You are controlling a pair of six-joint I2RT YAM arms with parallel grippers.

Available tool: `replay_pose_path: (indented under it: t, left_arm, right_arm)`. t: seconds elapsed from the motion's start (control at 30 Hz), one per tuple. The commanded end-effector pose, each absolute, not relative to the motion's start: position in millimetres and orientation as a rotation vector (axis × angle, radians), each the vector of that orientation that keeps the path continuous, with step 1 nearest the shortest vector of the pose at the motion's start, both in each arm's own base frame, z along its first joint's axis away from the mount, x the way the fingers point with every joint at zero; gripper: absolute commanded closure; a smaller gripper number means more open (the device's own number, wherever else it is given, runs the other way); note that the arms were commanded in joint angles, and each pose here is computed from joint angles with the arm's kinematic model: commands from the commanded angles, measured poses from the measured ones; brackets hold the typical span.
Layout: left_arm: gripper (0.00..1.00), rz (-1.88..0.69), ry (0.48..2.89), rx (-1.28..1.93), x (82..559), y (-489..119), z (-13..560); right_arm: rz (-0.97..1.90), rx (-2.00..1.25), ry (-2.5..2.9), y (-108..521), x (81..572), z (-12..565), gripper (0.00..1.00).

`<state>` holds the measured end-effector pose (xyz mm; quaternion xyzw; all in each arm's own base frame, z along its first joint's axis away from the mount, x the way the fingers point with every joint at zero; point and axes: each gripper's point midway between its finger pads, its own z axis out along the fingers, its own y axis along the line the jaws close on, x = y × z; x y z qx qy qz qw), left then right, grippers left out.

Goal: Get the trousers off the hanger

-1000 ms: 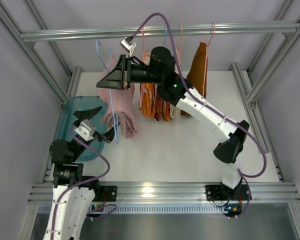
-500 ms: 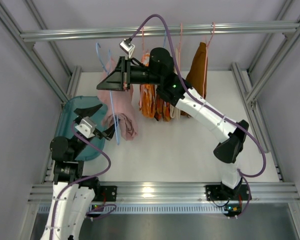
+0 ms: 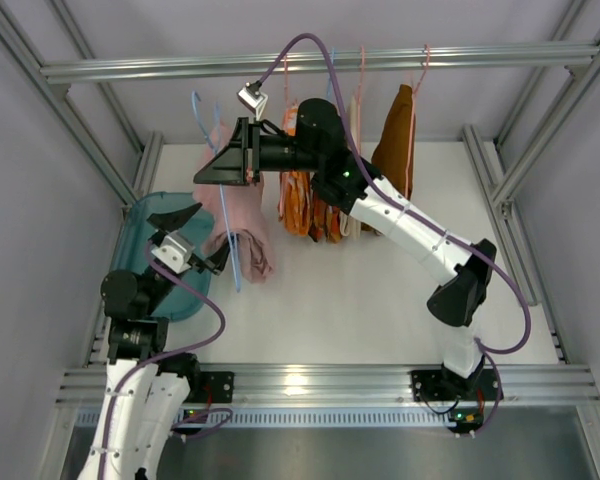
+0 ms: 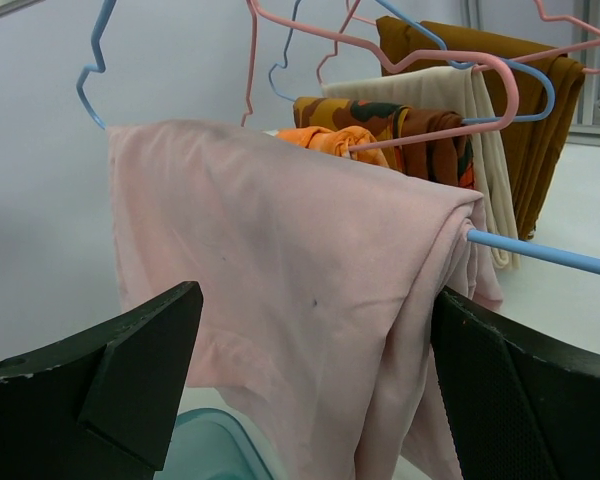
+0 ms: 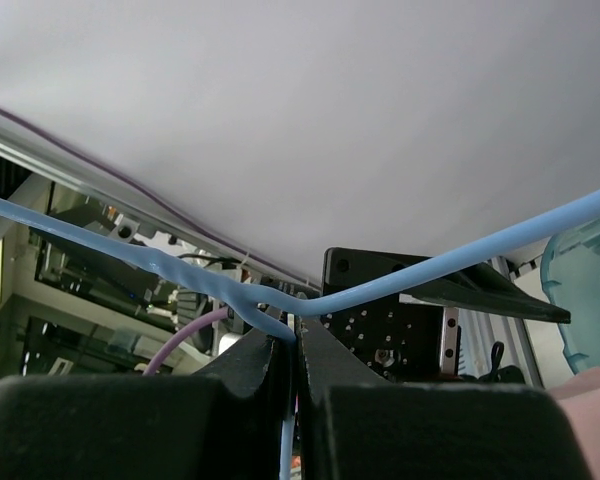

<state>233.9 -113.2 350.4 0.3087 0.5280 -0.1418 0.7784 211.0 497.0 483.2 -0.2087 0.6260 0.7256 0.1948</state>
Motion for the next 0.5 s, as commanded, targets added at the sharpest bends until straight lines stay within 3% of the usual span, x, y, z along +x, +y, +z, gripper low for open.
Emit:
replay_pose_path:
  t: [0.0,0.47]
  left_arm:
    - [0.05,-0.227,1.040,0.670,238,-108,381]
    - [0.07,-0.178,1.037,0.745,236,-110,368]
  right_arm:
    - [2.097,-0.673,1.471,477,181,548,1.00]
    - [2.091,-0.691,1.444,471,179,556,1.00]
